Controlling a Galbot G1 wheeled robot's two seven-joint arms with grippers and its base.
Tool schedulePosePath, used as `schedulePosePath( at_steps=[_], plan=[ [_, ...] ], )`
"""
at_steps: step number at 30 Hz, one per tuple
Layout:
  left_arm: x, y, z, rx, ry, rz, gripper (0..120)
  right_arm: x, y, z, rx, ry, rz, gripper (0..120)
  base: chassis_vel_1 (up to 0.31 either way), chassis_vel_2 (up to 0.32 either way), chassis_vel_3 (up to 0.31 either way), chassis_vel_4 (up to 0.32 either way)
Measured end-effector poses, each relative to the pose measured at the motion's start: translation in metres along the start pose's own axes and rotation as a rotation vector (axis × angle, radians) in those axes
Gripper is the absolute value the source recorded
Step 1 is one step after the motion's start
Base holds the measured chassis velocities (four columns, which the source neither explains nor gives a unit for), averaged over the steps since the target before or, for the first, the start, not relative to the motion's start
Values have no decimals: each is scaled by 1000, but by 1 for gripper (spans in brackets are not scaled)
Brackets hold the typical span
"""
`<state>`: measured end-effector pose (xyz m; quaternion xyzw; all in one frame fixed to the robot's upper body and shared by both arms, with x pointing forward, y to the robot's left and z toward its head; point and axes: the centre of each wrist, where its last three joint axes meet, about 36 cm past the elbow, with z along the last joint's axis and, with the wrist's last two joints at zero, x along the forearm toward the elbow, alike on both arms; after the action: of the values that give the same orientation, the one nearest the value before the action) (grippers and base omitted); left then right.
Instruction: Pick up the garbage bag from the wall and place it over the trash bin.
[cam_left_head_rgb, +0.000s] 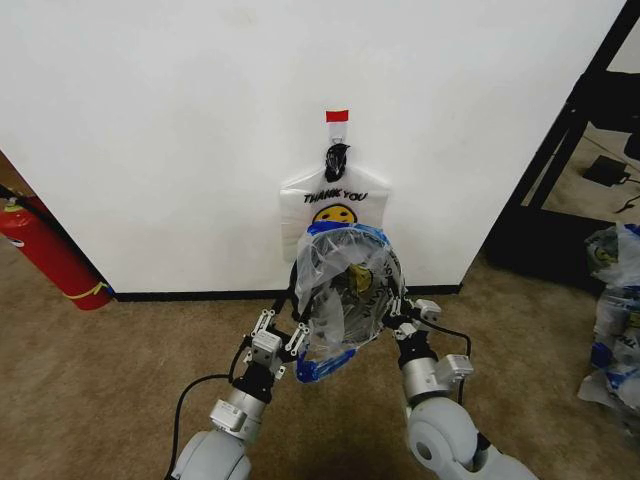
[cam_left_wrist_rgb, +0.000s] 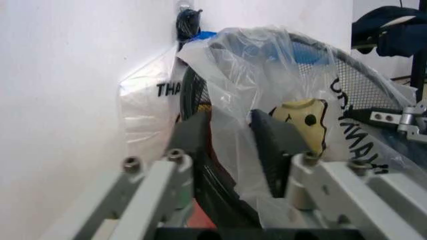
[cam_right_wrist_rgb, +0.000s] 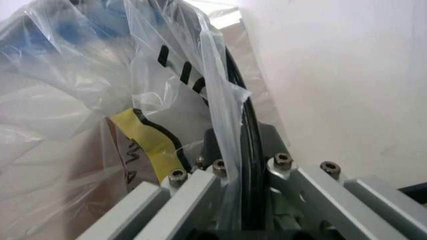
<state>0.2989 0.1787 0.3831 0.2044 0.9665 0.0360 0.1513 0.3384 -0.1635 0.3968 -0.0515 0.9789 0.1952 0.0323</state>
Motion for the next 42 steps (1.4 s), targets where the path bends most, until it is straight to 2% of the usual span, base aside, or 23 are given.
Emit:
schedulePosePath(
  at_steps=[3,7,13,18,28,34,42],
  plan=[
    [-1,1,0,-3,-4,-1,11,-1,0,-1,-1,-1,2,0,0,0,0,0],
    [-1,1,0,-4,-8,-1,0,-1,-1,-1,-2,-3,4,0,0,0,0,0],
    [-1,4,0,-1,-16,-5,0,-3,-4,-1,1,1,13,0,0,0,0,0],
    [-3,14,0,-8,-20,-16,0,-2,-8,-4,3,24,16,0,0,0,0,0],
    [-2,35,24,-18,25,-37,0,1,-21,-27,-93,108,-58,0,0,0,0,0],
    [-2,36,32,-10,25,-31,0,4,-25,-35,-154,143,-116,0,0,0,0,0],
    [-2,34,33,23,-2,-23,0,2,-18,-34,-236,138,-114,0,0,0,0,0]
  ],
)
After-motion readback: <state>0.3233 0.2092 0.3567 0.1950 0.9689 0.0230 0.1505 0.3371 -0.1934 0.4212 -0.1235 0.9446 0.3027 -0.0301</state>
